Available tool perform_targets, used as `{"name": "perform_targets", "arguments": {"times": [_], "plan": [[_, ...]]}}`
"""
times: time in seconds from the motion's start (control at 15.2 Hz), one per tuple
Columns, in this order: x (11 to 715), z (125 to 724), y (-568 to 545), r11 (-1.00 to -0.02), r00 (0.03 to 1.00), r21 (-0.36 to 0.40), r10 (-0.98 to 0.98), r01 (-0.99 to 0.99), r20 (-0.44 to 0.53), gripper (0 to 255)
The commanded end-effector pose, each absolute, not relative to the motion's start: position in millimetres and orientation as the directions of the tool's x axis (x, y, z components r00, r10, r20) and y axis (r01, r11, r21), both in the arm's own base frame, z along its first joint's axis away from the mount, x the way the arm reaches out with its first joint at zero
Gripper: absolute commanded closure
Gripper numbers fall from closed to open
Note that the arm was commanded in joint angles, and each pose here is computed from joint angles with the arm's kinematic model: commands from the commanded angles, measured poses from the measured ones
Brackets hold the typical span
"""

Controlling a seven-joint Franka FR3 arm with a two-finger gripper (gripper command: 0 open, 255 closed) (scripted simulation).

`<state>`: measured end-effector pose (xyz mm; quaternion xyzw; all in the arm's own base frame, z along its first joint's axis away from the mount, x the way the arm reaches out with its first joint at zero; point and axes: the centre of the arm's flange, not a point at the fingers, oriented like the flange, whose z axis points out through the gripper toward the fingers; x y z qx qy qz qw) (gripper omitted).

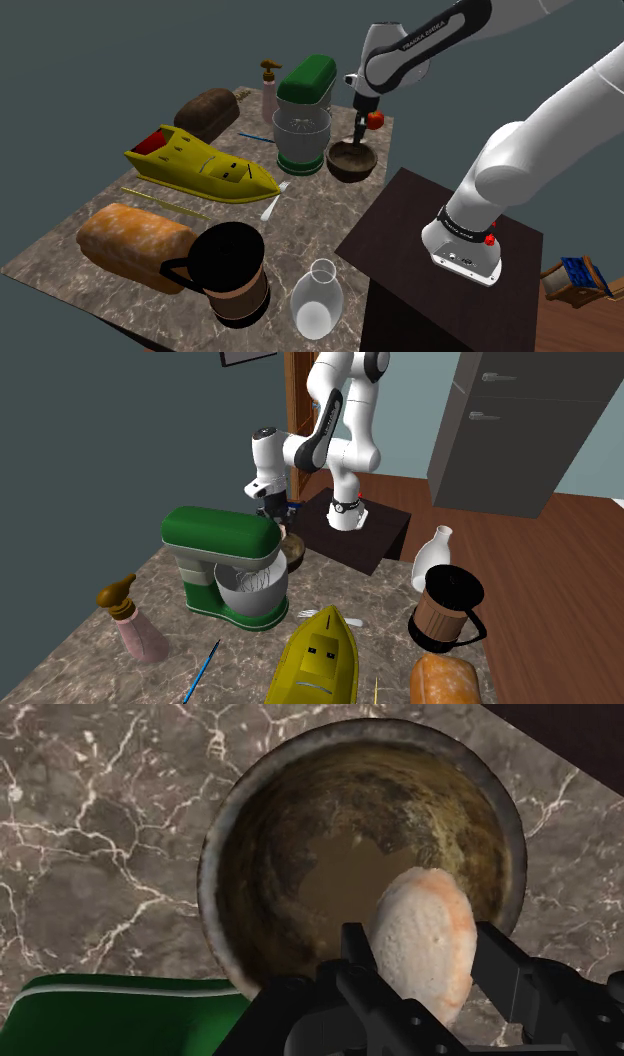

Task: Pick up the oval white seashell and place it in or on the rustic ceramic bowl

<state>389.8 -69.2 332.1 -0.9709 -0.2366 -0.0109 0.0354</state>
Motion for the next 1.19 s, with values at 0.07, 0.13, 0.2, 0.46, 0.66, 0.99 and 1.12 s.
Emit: {"name": "perform_targets", "arguments": {"times": [0.07, 0.13, 0.2, 0.46, 0.66, 0.99, 1.12], "plan": [[390, 316, -74, -0.885, 0.887, -0.063, 0.459, 0.461, 0.038, 255], [390, 311, -74, -0.885, 0.887, -0.063, 0.459, 0.461, 0.038, 255], [390, 306, -74, -0.885, 0.887, -0.063, 0.459, 0.461, 0.038, 255], [390, 284, -74, -0.885, 0.887, -0.063, 0.459, 0.461, 0.038, 255], [390, 269, -74, -0.885, 0.887, -0.063, 0.459, 0.461, 0.038, 255], [390, 267, -74, -0.885, 0.887, -0.063, 0.459, 0.461, 0.038, 255], [390, 267, -74, -0.885, 0.887, -0.063, 0.459, 0.461, 0.038, 255]]}}
